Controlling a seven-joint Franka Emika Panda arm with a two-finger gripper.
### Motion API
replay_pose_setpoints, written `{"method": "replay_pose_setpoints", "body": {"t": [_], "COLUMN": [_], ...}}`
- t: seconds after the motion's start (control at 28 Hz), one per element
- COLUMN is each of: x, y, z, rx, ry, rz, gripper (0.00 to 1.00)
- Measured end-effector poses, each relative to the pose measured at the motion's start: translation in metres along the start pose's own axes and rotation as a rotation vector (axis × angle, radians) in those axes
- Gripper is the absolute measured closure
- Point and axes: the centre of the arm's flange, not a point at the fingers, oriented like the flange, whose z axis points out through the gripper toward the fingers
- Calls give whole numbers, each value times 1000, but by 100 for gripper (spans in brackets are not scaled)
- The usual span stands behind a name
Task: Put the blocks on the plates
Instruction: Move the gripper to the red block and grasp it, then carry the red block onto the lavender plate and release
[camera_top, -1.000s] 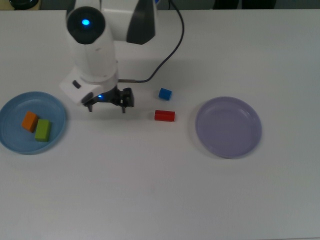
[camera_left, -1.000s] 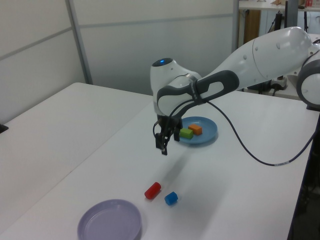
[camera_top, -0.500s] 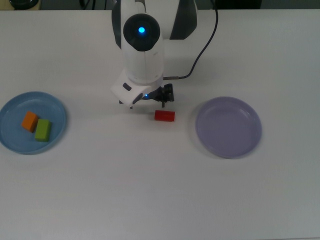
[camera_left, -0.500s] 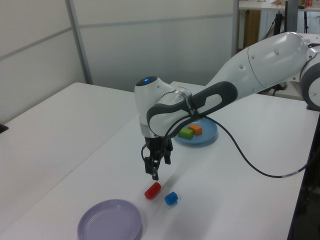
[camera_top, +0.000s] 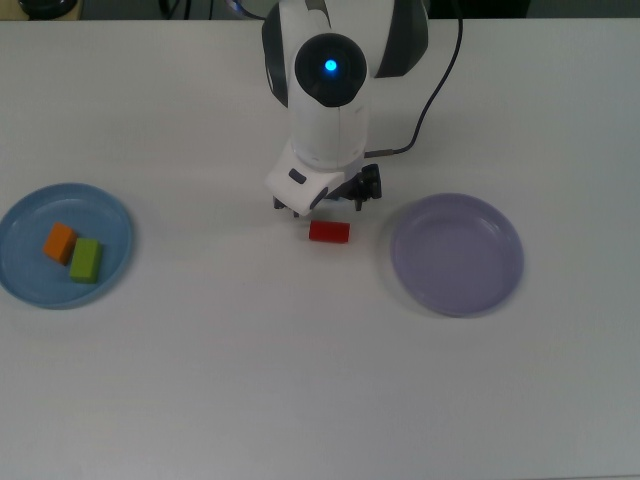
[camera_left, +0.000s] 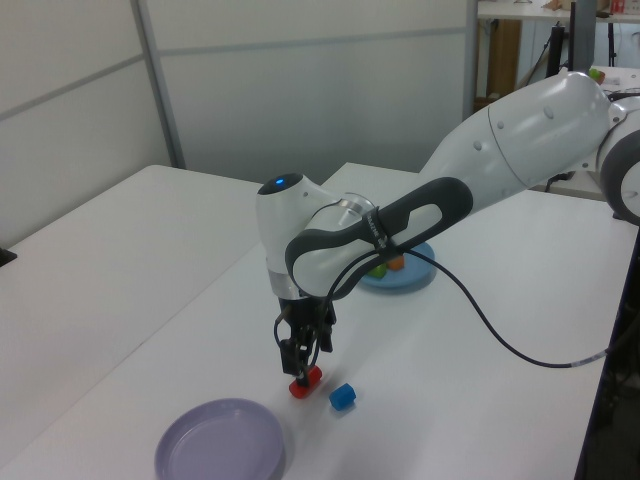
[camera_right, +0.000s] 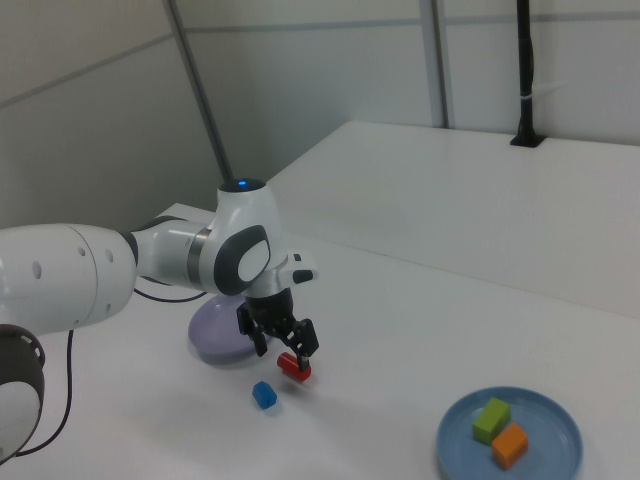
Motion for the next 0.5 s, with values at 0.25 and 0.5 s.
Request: {"method": "replay_pose_setpoints", "body": {"t": [0.25, 0.5], "x": [7, 11], "y": [-6, -10], "z": [12, 26], "rx": [10, 14], "ry": [33, 41], "rz": [5, 11], "gripper": [0, 0]}}
